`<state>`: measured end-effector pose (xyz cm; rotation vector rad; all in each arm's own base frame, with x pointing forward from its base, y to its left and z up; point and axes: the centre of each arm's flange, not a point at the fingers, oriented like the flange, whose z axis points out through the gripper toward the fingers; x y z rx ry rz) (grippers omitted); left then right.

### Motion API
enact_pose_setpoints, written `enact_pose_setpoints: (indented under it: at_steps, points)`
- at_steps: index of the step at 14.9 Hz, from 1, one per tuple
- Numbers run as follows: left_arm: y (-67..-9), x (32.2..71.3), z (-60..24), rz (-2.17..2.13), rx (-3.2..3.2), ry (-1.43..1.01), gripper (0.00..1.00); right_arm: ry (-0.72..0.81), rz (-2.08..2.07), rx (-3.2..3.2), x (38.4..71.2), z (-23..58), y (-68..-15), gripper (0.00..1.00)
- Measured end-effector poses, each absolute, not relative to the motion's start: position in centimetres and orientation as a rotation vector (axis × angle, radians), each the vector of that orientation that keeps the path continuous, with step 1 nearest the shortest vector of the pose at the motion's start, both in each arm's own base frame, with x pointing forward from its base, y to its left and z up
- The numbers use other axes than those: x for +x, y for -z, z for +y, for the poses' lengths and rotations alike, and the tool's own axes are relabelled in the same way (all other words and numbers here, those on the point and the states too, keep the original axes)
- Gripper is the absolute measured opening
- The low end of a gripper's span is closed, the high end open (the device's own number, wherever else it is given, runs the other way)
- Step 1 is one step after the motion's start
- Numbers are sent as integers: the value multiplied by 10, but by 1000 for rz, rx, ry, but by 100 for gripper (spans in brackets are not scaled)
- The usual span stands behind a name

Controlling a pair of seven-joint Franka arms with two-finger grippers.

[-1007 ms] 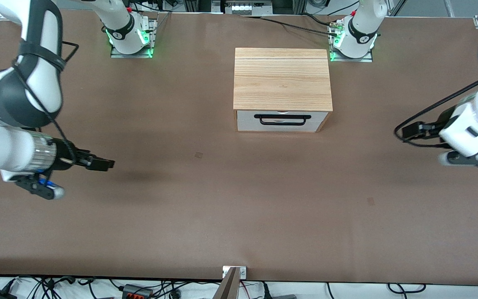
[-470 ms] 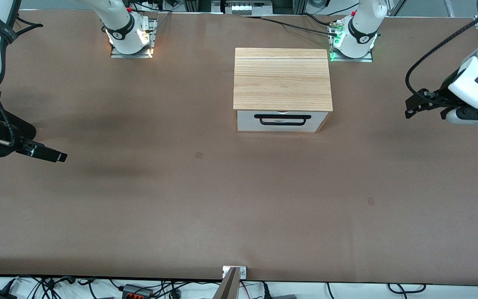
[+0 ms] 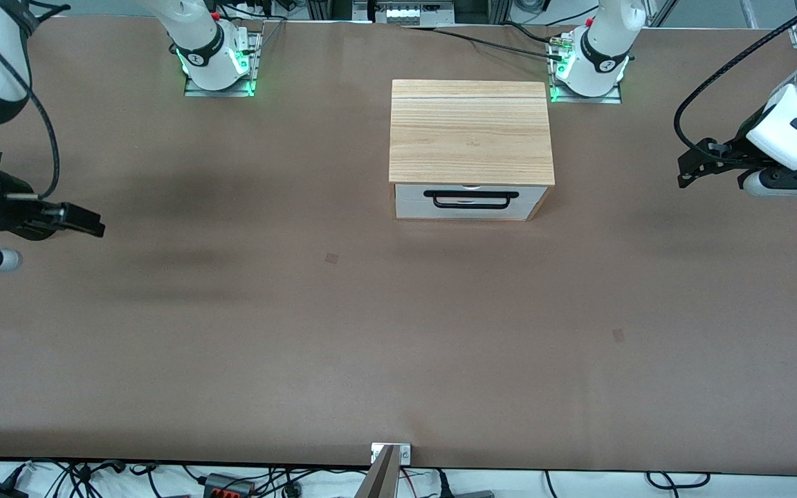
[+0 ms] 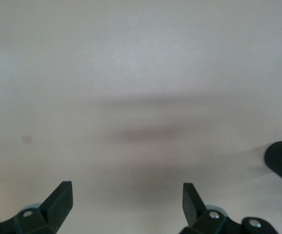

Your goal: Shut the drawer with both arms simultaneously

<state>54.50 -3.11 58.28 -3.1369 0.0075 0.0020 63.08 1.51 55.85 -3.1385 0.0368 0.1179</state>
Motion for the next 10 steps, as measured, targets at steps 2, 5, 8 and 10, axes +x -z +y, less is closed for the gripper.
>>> enact_pose_setpoints:
  at_steps: [2, 5, 8, 10]
  points:
    - [-584, 543, -31, 8, -3136, -20, 100, -128, -64, -3154, 617, 5, -564, 100]
    - [-585, 543, -31, 8, -3136, -31, 100, -123, -90, -3149, 597, -20, -574, 100]
    - [-588, 544, -31, 9, -3136, -24, 100, -111, -99, -3176, 589, -29, -580, 100]
    - [-591, 549, -31, 10, -3137, -15, 100, -106, -105, -3183, 589, -28, -579, 100]
